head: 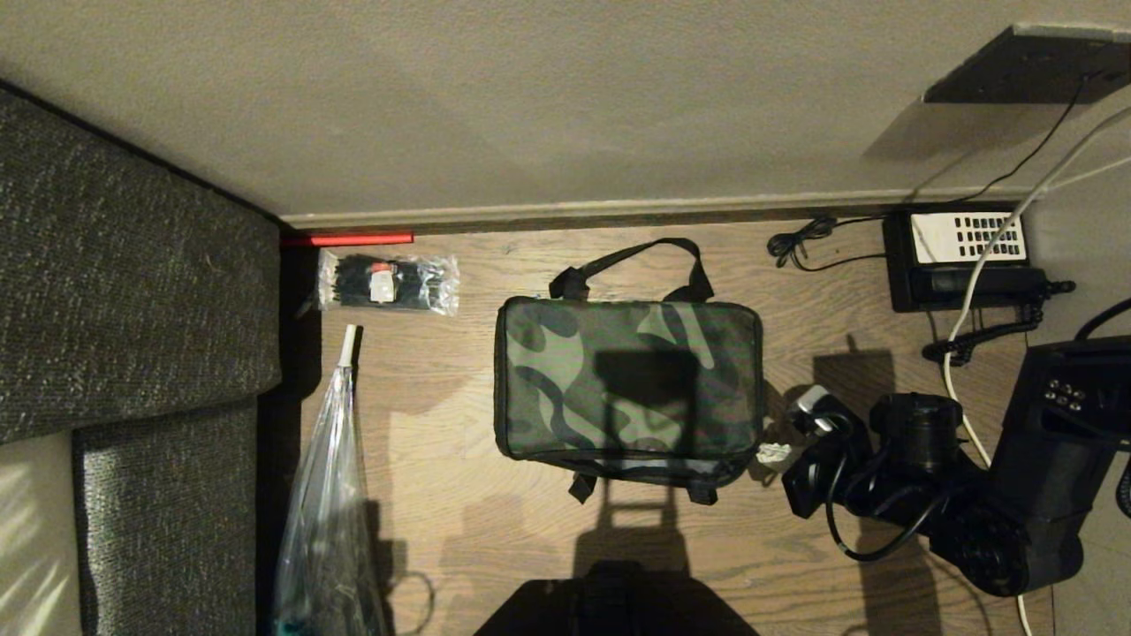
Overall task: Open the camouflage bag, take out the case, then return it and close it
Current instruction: Open the top of the storage box
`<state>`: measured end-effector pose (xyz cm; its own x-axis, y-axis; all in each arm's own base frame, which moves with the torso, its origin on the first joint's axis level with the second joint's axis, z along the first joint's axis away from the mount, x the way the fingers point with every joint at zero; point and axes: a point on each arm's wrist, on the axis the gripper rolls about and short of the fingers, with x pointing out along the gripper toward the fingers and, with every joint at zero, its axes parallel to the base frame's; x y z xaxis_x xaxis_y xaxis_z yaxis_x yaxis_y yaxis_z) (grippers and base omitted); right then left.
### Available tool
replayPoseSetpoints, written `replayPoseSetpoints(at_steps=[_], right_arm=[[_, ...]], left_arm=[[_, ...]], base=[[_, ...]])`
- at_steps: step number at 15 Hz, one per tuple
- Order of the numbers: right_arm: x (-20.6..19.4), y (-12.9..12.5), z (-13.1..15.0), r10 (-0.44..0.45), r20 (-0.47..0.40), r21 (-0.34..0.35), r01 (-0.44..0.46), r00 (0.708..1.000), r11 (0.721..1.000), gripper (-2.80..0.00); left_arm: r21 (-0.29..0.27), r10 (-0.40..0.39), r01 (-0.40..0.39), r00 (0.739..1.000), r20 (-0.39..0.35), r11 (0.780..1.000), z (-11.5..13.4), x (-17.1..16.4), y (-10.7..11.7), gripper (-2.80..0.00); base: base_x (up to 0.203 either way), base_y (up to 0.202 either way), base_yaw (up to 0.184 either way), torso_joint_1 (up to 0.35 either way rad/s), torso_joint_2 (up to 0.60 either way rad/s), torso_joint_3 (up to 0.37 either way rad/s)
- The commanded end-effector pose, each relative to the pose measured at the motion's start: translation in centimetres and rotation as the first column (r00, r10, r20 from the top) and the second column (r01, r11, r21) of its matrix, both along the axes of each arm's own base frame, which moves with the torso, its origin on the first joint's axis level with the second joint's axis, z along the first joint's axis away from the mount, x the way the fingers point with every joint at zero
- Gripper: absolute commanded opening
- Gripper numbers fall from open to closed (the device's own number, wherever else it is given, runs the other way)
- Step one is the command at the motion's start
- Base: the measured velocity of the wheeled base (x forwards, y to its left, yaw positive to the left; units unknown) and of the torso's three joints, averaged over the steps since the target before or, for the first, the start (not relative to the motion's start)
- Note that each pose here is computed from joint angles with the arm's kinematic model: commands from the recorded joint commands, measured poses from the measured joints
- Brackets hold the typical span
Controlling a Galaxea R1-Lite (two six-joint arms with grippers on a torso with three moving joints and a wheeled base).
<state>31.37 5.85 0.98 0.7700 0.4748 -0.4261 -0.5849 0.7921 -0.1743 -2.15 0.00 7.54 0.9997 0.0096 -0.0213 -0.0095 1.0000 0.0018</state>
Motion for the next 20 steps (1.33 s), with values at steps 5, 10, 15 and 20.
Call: replayPoseSetpoints(at_steps=[5,10,15,20], right_arm=[[-0.6,-0.2,0.3,0.001,-0.002,-0.001,-0.001,1.0,1.0,-2.8],[-1.4,-0.4,0.6,0.024,0.009,-0.038,-0.023,1.0,0.999,0.0],[-1.1,-0.3,0.4,0.053,0.01,-0.022,-0.053,0.999,0.998,0.0],[-0.1,-0.1,0.0,0.055,0.026,-0.021,-0.054,0.998,0.998,0.0]], left_arm=[[0.0,0.001,-0.001,1.0,-0.003,1.0,-0.1,0.0,0.0,-2.8],[0.0,0.001,-0.001,1.0,-0.003,1.0,-0.1,0.0,0.0,-2.8],[0.0,0.001,-0.001,1.0,-0.005,1.0,-0.1,0.0,0.0,-2.8],[0.0,0.001,-0.001,1.0,-0.005,1.0,-0.1,0.0,0.0,-2.8]], base=[[0.0,0.0,0.0,0.0,0.0,0.0],[0.0,0.0,0.0,0.0,0.0,0.0],[0.0,0.0,0.0,0.0,0.0,0.0],[0.0,0.0,0.0,0.0,0.0,0.0]])
